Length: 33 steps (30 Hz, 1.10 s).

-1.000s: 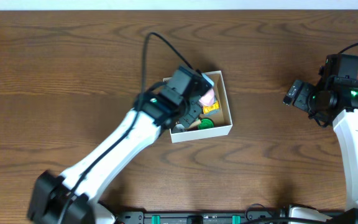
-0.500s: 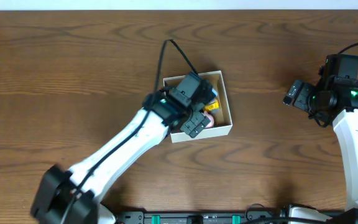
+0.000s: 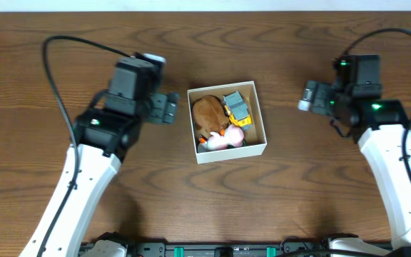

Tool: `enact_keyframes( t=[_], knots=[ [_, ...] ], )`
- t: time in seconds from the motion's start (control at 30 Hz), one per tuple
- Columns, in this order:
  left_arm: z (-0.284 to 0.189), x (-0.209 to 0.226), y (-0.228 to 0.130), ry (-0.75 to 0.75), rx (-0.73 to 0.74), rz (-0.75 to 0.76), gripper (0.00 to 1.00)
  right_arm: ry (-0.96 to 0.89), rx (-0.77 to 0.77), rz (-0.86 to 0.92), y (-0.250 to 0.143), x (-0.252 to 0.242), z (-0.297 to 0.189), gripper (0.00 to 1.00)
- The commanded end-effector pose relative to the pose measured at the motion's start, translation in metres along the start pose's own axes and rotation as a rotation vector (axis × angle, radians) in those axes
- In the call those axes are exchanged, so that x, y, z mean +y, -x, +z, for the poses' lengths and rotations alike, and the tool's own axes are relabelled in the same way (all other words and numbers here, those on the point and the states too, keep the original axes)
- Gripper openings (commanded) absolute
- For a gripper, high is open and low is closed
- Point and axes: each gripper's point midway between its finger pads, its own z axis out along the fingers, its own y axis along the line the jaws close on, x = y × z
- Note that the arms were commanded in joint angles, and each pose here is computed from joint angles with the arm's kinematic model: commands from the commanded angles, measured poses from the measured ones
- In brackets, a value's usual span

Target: Pack container

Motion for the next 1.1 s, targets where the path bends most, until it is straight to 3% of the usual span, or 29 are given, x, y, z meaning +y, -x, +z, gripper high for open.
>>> enact_keyframes(
  t=[0.0,0.13,0.33,0.6,0.73,0.93,1.07],
  knots=[
    [0.000,0.028,0.002,0.058,-0.002,-0.104,0.98,0.042,-0.055,-0.093,0.007,0.027,-0.001,0.99],
    [0.000,0.044,0.003,0.104,-0.008,-0.110,0.98,0.048,-0.148,-0.099,0.028,0.036,-0.004,0.99],
    [-0.008,0.049,-0.006,0.116,0.009,-0.215,0.98,0.053,-0.159,-0.088,0.028,0.035,-0.014,0.99],
    [-0.059,0.051,-0.019,0.111,-0.075,-0.252,0.98,0.042,-0.286,-0.062,0.028,0.020,-0.086,0.99],
    [-0.083,0.051,-0.034,0.102,-0.171,-0.298,0.98,0.030,-0.349,-0.050,0.008,0.006,-0.106,0.99],
    [-0.085,0.046,-0.077,0.078,-0.305,-0.312,0.98,0.039,-0.379,-0.038,-0.049,-0.012,-0.094,0.99],
    [-0.083,0.020,-0.089,-0.076,-0.397,-0.298,0.98,-0.015,-0.358,0.076,-0.089,-0.036,-0.082,0.99]
  ],
)
